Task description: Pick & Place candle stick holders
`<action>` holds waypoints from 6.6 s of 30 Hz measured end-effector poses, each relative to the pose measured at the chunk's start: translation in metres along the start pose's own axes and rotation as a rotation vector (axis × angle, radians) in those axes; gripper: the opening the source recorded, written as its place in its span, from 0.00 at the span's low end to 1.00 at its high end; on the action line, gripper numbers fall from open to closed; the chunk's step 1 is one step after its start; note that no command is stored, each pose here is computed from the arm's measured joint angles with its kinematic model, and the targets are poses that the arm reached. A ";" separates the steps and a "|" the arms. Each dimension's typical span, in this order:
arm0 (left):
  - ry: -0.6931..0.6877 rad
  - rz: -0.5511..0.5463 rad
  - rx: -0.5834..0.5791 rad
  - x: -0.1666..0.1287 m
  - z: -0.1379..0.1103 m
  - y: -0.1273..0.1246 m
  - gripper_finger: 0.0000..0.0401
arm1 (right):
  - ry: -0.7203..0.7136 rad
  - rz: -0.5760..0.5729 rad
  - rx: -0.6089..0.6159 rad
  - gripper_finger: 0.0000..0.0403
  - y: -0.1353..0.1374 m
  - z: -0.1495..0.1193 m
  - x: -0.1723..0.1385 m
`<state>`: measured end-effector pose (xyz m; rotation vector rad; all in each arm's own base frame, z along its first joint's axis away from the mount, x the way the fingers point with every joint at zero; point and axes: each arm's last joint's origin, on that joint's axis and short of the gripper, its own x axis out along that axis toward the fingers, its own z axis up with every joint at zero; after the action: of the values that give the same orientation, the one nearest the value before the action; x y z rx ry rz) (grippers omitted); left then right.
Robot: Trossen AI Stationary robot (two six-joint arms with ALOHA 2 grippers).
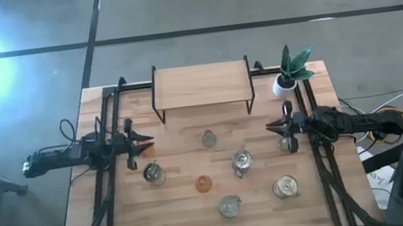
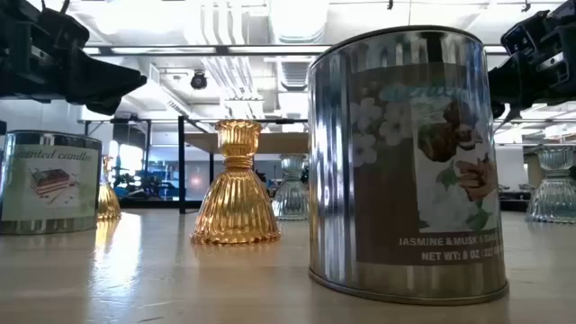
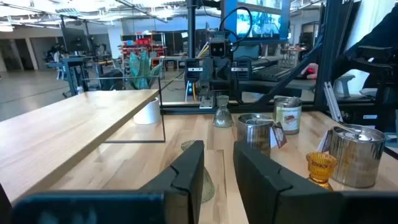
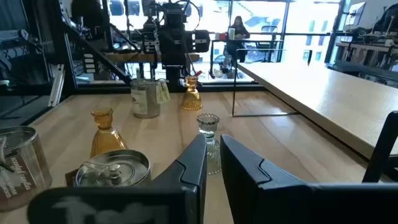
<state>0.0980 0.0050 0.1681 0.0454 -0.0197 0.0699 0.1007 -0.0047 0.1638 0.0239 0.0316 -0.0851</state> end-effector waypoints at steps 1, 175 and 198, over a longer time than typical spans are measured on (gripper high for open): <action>0.000 0.000 0.000 0.000 0.000 0.000 0.23 | 0.000 0.000 0.000 0.10 0.000 0.000 0.000; 0.006 0.000 0.000 0.000 -0.001 0.000 0.23 | 0.893 -0.117 0.676 0.57 0.040 0.109 0.158; 0.006 0.000 0.000 0.000 -0.001 0.000 0.23 | 1.043 -0.299 0.885 0.95 0.046 0.190 0.082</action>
<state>0.0981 0.0050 0.1676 0.0453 -0.0135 0.0698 0.1918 0.0291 0.3520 0.9508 1.0414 -0.3735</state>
